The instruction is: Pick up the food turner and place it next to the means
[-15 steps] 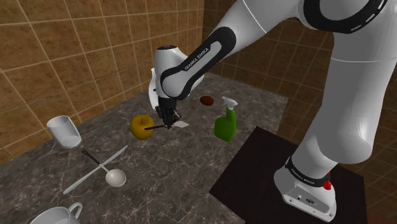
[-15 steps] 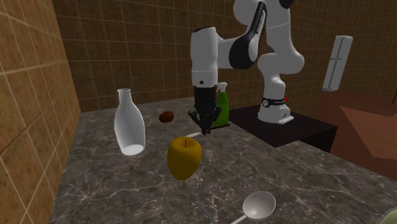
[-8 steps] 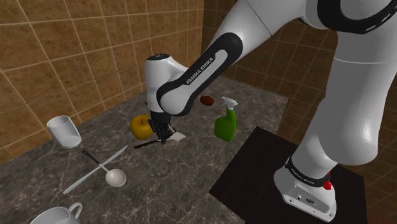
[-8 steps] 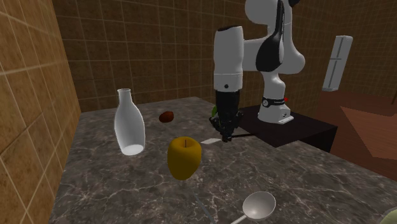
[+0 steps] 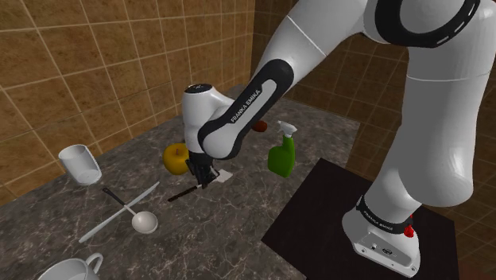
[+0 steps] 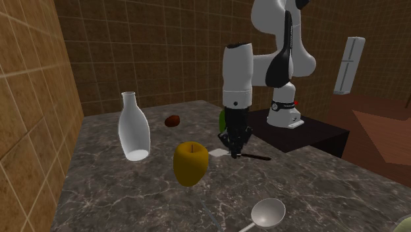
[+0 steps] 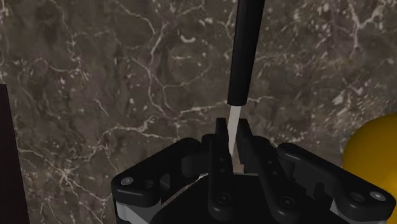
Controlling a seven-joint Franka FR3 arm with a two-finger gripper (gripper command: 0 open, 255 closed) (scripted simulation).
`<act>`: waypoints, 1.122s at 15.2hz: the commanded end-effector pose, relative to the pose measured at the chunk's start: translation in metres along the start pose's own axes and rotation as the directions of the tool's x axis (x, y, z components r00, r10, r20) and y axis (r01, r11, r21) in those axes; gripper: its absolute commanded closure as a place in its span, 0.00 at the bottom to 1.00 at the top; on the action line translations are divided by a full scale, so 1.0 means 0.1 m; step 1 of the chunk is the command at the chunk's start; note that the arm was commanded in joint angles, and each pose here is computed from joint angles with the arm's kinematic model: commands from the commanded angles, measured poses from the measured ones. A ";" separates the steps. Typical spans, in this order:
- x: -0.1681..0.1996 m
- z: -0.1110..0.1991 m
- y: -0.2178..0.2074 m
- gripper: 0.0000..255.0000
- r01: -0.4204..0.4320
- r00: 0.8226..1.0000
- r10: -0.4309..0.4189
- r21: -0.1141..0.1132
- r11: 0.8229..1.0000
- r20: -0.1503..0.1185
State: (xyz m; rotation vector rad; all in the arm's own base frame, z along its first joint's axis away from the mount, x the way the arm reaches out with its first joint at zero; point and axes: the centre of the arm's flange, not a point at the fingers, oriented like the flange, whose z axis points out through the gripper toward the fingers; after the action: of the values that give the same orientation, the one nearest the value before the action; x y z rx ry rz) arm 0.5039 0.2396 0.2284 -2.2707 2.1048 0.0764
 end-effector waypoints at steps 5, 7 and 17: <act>0.02 0.32 0.00 1.00 0.000 1.000 0.000 0.000 1.000 0.000; 0.03 0.37 0.00 1.00 0.000 1.000 0.000 0.000 1.000 0.000; 0.03 0.37 0.00 0.00 0.000 1.000 0.000 0.000 1.000 0.000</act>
State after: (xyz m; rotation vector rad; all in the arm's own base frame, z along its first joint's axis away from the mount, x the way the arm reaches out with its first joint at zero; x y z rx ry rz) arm 0.5037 0.2392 0.1914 -2.2706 2.1045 0.0760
